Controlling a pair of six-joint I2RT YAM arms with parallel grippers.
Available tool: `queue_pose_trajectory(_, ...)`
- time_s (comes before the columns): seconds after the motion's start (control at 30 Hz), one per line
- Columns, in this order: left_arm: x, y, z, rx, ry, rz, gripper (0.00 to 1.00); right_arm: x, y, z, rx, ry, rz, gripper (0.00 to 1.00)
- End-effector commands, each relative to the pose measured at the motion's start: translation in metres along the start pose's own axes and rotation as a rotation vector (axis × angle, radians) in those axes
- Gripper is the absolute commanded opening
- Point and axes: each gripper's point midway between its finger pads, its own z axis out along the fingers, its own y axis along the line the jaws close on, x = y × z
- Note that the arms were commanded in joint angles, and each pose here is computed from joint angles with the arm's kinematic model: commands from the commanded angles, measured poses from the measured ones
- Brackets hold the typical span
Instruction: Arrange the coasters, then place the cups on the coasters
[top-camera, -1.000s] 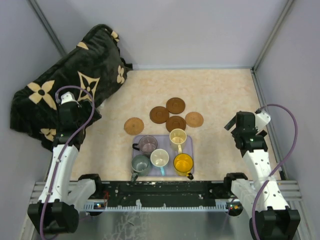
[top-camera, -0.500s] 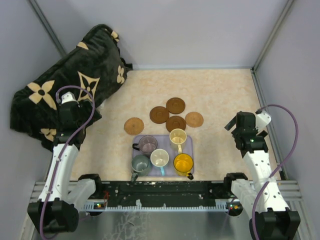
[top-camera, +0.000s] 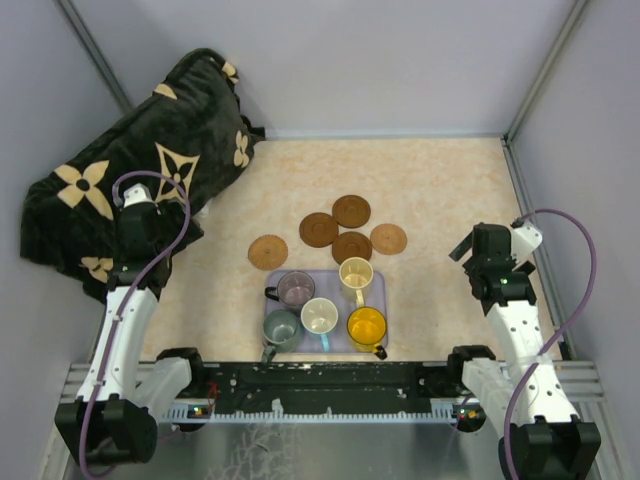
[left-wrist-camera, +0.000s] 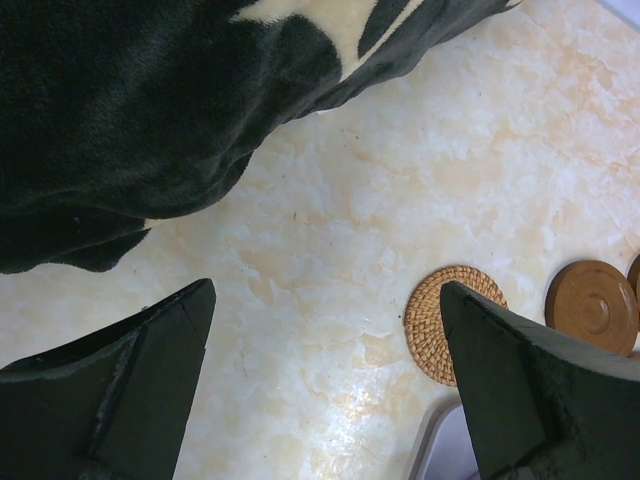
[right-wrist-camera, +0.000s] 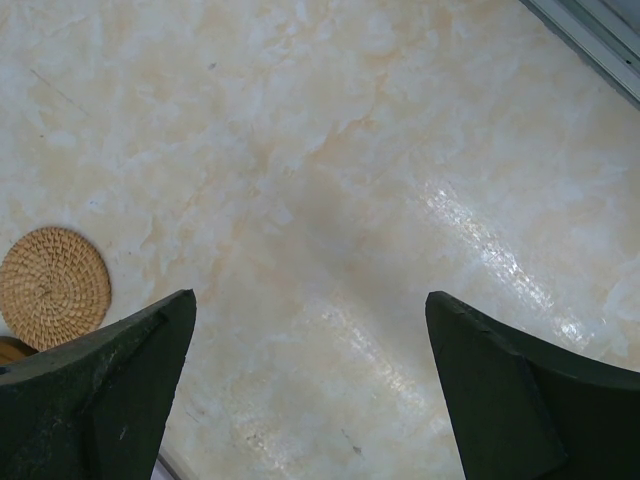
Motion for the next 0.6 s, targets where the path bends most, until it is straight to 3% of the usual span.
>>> queue_pose_trajectory(0.0,-0.002,-0.004,0.000,0.023,-0.001,-0.006,0.99,-0.015,0.002,-0.005,-0.011,-0.047,0.016,0.99)
queue_pose_trajectory(0.27,-0.004,-0.009,0.000,0.044,-0.002,0.000,1.00,-0.023,0.014,-0.015,-0.111,-0.084,0.013,0.99)
queue_pose_trajectory(0.57,0.009,-0.050,0.000,0.254,0.060,-0.023,0.99,-0.037,0.065,-0.032,-0.385,-0.116,-0.011,0.99)
